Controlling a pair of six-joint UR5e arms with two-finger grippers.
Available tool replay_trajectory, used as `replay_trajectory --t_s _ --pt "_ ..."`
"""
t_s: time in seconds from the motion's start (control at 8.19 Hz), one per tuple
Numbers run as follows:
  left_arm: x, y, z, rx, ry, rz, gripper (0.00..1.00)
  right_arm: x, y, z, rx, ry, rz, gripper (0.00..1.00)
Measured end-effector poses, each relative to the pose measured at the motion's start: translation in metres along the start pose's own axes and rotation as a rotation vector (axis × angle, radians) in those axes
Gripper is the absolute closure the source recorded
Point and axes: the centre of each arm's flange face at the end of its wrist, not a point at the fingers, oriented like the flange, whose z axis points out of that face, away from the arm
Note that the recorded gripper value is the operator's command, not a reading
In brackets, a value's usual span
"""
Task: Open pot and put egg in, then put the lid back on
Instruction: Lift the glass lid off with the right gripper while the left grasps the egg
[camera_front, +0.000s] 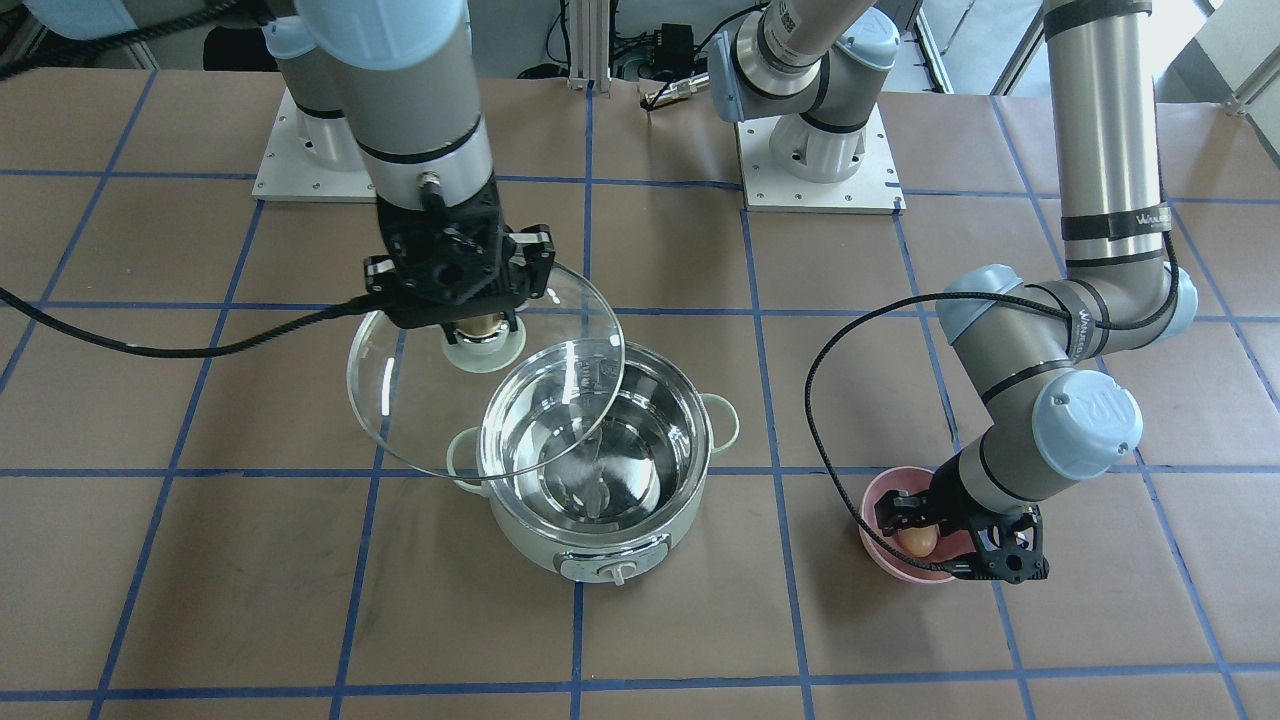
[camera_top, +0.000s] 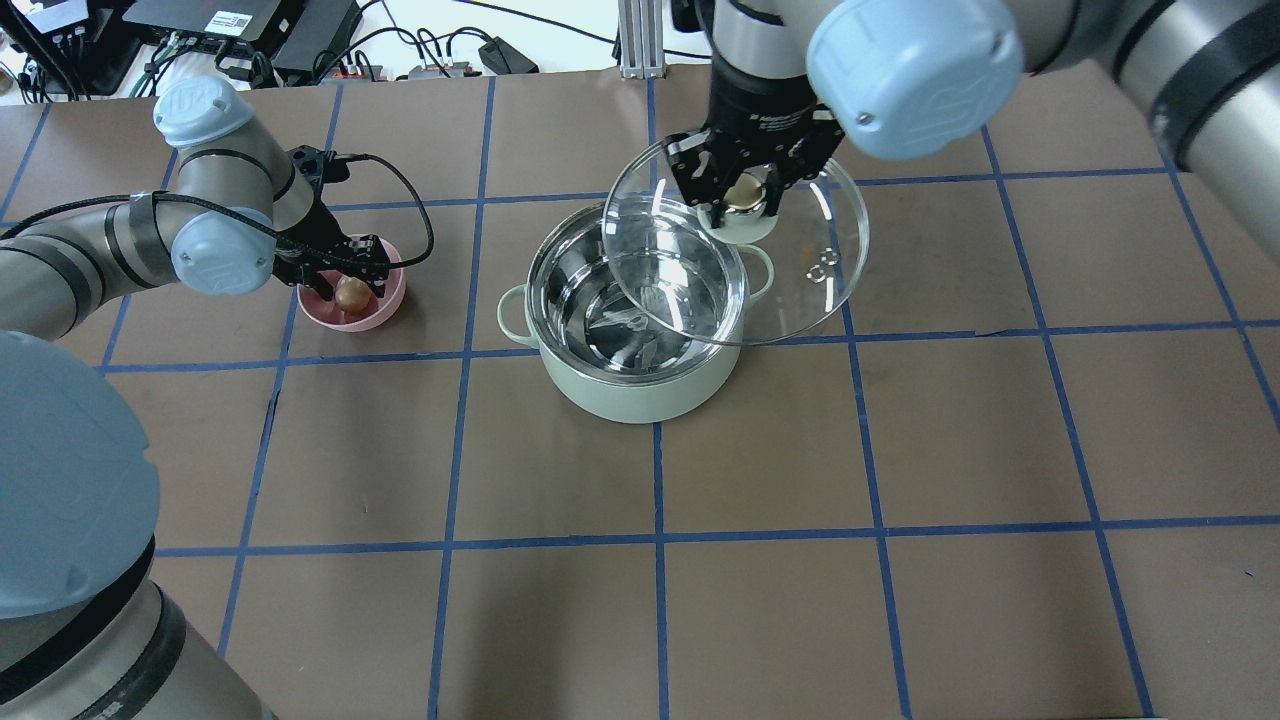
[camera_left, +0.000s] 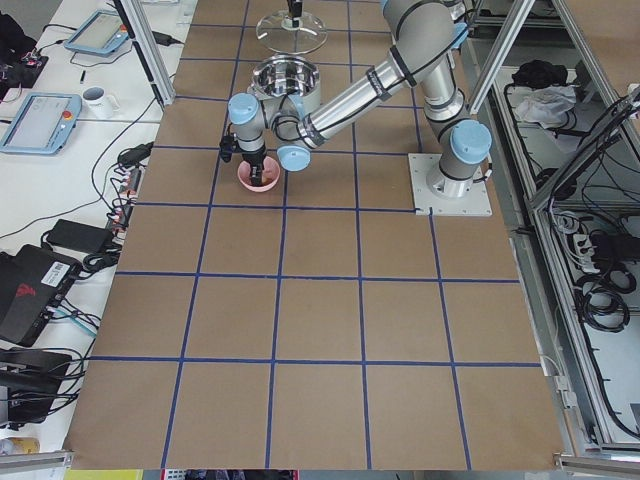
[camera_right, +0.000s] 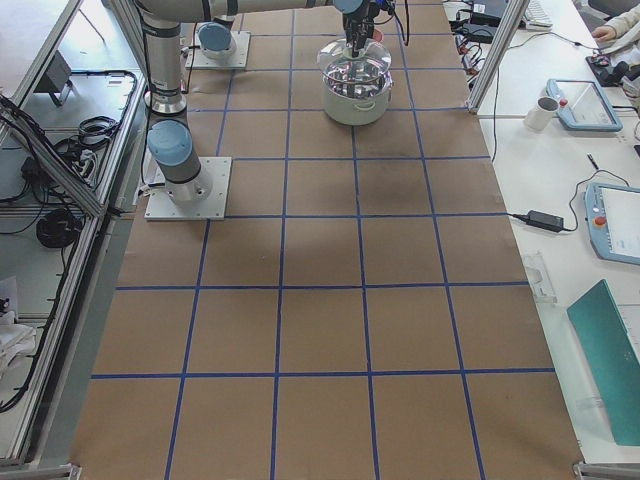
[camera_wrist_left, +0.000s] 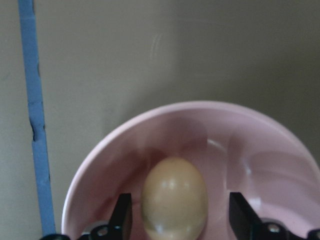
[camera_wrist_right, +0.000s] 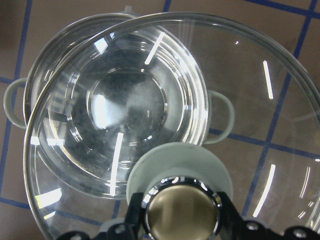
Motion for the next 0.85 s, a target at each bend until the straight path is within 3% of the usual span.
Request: replay_trajectory --t_s 0.12,0.24,0.49,0.85 --pt "0.000 0.000 0.002 -0.003 0.001 0.001 0.60 0.028 0.005 -0.016 0.006 0.002 0.031 1.00" --pt "0.000 0.000 0.003 -0.005 0.001 0.003 0.60 0.055 0.009 -0.027 0.009 0.008 0.042 1.00" --pt "0.000 0.000 0.001 -0.002 0.000 0.006 0.86 0.103 0.014 -0.040 0.011 0.019 0.035 1.00" --pt "0.000 0.000 -0.008 0.013 -0.004 0.014 0.91 0.179 0.029 -0.055 -0.011 0.027 0.081 1.00"
